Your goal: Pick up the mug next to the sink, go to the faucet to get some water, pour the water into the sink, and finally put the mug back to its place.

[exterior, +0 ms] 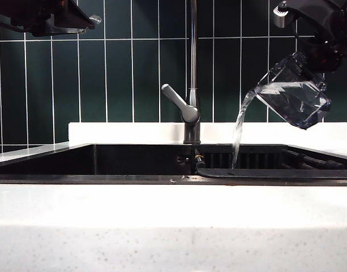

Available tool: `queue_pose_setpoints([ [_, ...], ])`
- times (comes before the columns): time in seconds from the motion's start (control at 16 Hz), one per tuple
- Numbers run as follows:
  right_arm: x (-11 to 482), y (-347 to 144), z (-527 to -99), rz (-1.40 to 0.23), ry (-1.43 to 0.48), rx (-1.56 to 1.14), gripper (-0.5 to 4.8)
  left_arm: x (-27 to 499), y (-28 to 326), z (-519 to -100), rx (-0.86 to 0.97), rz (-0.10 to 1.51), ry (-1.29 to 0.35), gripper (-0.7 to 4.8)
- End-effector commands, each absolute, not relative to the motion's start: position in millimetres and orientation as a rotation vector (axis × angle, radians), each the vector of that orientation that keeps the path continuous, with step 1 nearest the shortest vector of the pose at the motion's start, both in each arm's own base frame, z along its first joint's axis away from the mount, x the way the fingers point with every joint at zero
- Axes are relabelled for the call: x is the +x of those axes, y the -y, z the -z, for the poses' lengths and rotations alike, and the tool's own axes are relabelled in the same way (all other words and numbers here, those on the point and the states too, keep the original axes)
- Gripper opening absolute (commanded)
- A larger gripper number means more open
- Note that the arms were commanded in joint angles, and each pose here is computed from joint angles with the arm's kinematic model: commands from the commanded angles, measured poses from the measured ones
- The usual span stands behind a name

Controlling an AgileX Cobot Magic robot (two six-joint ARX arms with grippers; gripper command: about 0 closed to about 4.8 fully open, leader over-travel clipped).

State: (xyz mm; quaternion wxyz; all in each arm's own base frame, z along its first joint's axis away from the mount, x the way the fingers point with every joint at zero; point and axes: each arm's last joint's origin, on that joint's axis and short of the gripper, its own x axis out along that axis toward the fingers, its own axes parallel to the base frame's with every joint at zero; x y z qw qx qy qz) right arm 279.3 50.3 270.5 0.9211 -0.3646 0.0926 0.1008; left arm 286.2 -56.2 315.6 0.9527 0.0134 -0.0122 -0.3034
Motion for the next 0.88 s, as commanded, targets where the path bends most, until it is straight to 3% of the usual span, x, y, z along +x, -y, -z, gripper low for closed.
queue_pose_setpoints([
  [0.06, 279, -50, -284, -0.174, -0.112, -0.805, -0.09, 285, 56, -319, 0.023, 0.625, 0.041, 1.42],
  [0.56, 278, -57, -286, -0.209, -0.080, -1.072, -0.09, 285, 57, -319, 0.024, 0.632, 0.042, 1.42],
  [0.88, 277, -68, -291, -0.242, -0.032, -1.203, -0.08, 280, 61, -318, 0.026, 0.859, 0.038, 1.41],
])
